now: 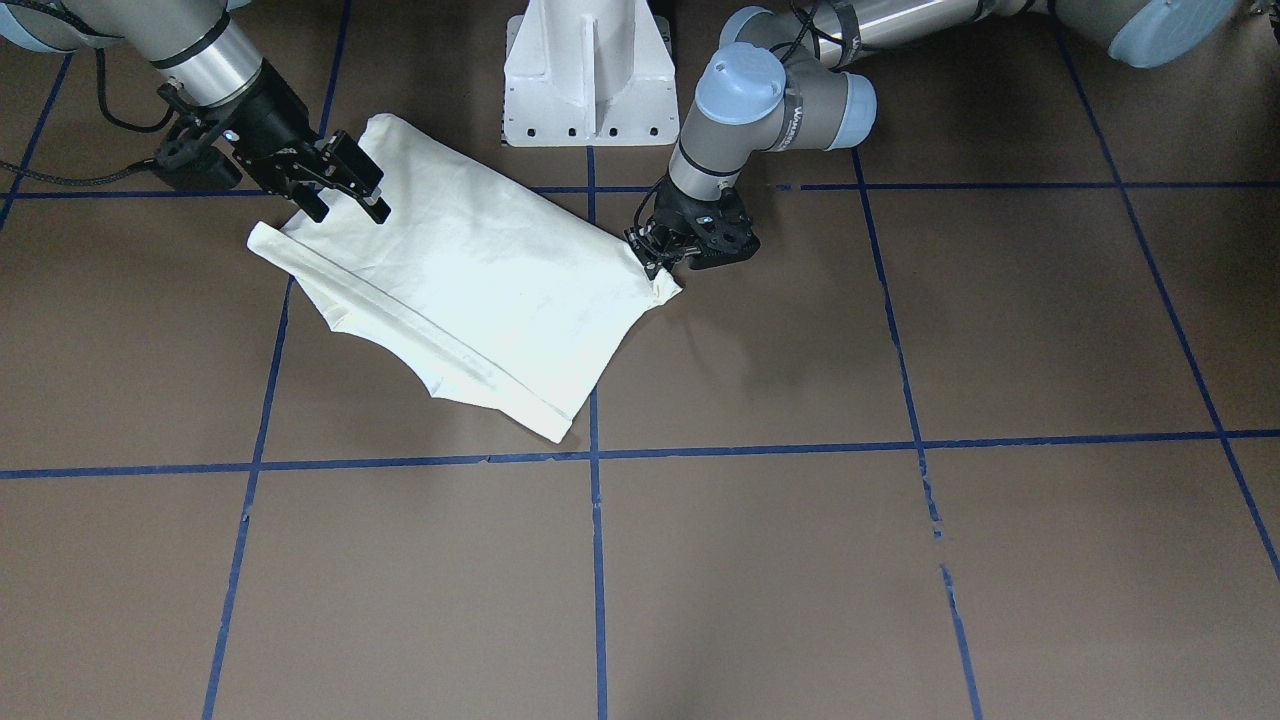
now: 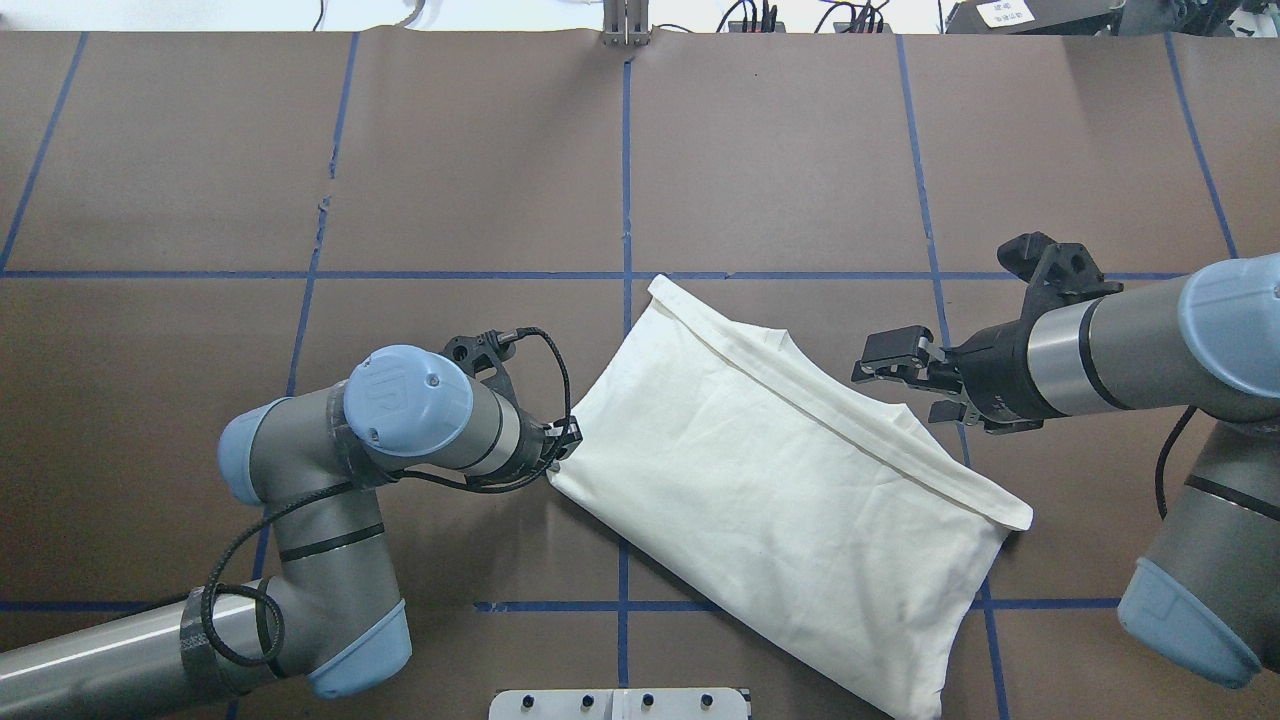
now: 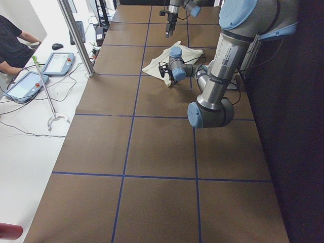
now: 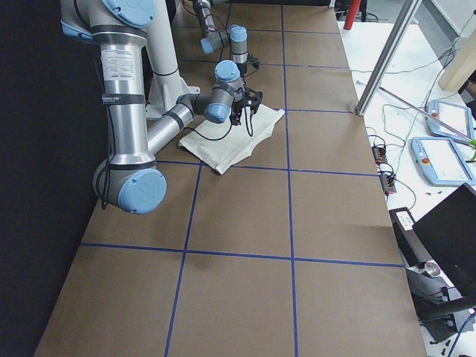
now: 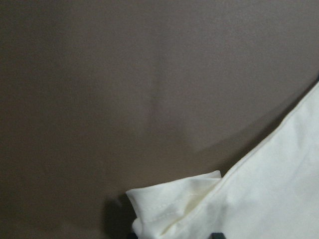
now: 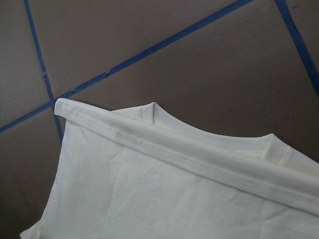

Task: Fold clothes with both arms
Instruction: 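Drag the corner with the left gripper away from the robot, straightening the shirt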

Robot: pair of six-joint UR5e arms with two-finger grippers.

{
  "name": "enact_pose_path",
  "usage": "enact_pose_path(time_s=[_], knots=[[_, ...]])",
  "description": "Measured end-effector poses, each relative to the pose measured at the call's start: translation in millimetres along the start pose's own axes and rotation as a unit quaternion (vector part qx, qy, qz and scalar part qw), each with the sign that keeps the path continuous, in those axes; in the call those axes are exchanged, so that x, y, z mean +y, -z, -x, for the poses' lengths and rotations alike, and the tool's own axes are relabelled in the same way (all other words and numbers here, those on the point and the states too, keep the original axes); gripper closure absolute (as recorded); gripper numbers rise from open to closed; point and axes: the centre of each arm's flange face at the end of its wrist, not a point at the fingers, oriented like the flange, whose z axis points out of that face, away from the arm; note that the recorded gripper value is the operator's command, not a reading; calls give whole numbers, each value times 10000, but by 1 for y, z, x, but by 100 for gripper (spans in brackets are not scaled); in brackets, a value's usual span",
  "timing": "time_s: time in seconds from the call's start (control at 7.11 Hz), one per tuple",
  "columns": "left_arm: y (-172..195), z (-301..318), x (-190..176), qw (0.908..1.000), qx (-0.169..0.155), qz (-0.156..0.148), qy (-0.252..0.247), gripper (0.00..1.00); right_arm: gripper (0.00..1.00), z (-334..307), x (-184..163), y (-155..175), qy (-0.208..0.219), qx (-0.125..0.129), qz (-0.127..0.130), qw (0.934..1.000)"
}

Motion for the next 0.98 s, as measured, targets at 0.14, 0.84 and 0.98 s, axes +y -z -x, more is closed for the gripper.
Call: enact_pose_path(time_s=[0.14, 0.84, 0.98], knots=[[4, -1, -8, 10000, 20, -54, 13, 100, 0, 0, 0, 0, -2, 6, 0, 10000], [40, -63, -214, 9923, -34, -1233, 119, 100, 0, -1, -2, 0, -15, 13, -20, 10000], [40, -77, -253, 9902, -14, -1400, 5, 100, 0, -2, -4, -1, -20, 22, -37, 10000]])
